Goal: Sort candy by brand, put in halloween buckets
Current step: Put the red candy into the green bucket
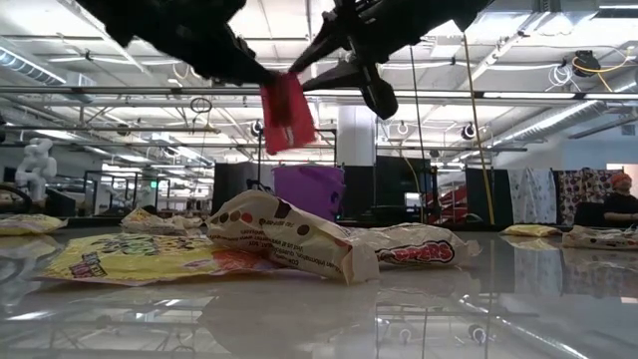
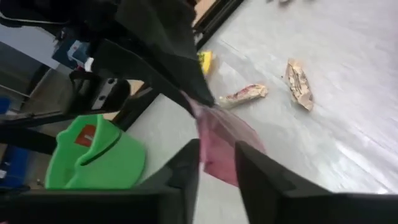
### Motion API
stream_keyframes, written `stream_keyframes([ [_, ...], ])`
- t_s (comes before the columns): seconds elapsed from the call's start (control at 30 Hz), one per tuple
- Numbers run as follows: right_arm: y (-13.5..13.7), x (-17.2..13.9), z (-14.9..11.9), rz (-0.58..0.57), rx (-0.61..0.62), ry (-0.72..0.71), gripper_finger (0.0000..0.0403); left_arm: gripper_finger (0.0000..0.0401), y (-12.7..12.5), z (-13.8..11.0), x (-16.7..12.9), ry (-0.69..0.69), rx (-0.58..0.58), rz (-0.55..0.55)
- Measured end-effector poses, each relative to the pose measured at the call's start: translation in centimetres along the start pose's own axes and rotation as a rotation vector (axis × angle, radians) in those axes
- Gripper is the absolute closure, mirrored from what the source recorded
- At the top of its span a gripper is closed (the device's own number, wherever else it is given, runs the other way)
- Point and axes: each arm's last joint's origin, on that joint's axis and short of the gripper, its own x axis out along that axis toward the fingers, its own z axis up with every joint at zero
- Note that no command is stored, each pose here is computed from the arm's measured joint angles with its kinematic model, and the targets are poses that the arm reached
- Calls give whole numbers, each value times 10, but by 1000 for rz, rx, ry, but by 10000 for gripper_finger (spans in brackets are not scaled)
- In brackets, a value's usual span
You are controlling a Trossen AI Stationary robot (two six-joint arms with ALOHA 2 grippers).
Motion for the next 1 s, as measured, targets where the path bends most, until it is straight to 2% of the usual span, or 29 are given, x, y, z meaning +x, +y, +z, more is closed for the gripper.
stream_keyframes([
  [0.13, 5, -5, -2, 43, 46, 50, 251, 400, -6, 9, -21, 16, -72, -47],
  [0.3, 18, -8, -17, 108, 27, 119, 209, 401, -23, 13, -55, 46, -257, -207],
  [0.63, 30, -12, -38, 152, -182, 193, 195, 401, -65, 26, -108, 96, -713, -651],
  [0.77, 28, -12, -41, 131, -222, 210, 195, 401, -84, 29, -125, 187, -860, -797],
  [0.87, 27, -12, -41, 129, -255, 208, 195, 401, -99, 28, -132, 285, -905, -843],
  [1.0, 26, -12, -41, 123, -277, 211, 195, 401, -116, 19, -134, 406, -882, -779],
])
